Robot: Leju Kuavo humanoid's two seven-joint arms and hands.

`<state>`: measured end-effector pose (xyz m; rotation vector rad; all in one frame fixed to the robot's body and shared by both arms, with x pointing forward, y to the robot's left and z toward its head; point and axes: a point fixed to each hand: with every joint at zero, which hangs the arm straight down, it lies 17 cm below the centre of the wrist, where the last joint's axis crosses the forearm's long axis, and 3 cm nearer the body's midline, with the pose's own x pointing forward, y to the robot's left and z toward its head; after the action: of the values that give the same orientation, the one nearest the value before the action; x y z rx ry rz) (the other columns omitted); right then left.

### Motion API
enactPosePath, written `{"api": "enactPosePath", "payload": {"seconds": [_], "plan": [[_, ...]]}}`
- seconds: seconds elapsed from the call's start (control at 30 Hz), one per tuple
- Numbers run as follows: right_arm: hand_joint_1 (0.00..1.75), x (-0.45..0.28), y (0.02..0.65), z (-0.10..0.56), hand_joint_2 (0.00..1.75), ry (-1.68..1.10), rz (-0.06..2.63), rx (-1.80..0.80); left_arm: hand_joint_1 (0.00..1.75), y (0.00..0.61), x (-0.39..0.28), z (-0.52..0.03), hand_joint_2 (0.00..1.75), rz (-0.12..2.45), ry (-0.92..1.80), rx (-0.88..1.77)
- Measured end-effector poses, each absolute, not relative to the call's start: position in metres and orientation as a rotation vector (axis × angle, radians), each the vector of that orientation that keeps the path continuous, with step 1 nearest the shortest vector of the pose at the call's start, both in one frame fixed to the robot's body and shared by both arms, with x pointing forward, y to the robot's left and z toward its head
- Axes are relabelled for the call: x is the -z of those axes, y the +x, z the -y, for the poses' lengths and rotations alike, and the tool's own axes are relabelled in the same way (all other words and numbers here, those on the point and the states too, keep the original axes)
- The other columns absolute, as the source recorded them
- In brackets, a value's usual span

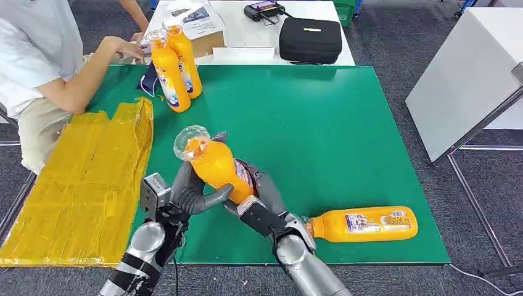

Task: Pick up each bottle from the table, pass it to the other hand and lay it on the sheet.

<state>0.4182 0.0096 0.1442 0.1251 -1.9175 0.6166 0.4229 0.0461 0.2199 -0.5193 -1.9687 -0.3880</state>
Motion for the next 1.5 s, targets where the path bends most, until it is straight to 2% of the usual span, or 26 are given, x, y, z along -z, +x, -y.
{"api": "enactPosePath", "payload": {"seconds": [0.17,0.2,0.23,0.57,0.87,1.07,1.27,1.5], "plan": [[1.75,-0.144,0.418,-0.010,1.75,0.127,1.916,-0.615,1.75,0.423,-0.218,-0.045,1.75,1.965,-0.519,0.388],[1.48,-0.143,0.418,-0.010,1.75,0.128,1.915,-0.613,1.75,0.424,-0.218,-0.045,1.75,1.964,-0.518,0.388],[0.05,-0.143,0.418,-0.009,1.75,0.130,1.914,-0.611,1.75,0.424,-0.218,-0.045,1.75,1.965,-0.517,0.388],[0.00,-0.152,0.418,-0.004,1.75,0.127,1.950,-0.561,1.75,0.432,-0.217,-0.054,1.75,2.004,-0.389,0.395],[0.00,-0.205,0.412,0.039,1.75,0.063,2.097,-0.406,1.75,0.469,-0.245,-0.129,1.75,2.148,0.423,0.499],[0.00,-0.244,0.403,0.075,1.75,0.009,2.202,-0.286,1.75,0.500,-0.258,-0.187,1.75,2.027,1.191,0.819],[0.00,-0.273,0.398,0.095,1.75,0.005,2.274,-0.211,1.75,0.530,-0.231,-0.218,1.75,1.805,1.528,1.092],[0.00,-0.289,0.395,0.099,1.75,0.020,2.312,-0.188,1.75,0.556,-0.175,-0.254,1.75,1.573,1.586,1.259]]}}
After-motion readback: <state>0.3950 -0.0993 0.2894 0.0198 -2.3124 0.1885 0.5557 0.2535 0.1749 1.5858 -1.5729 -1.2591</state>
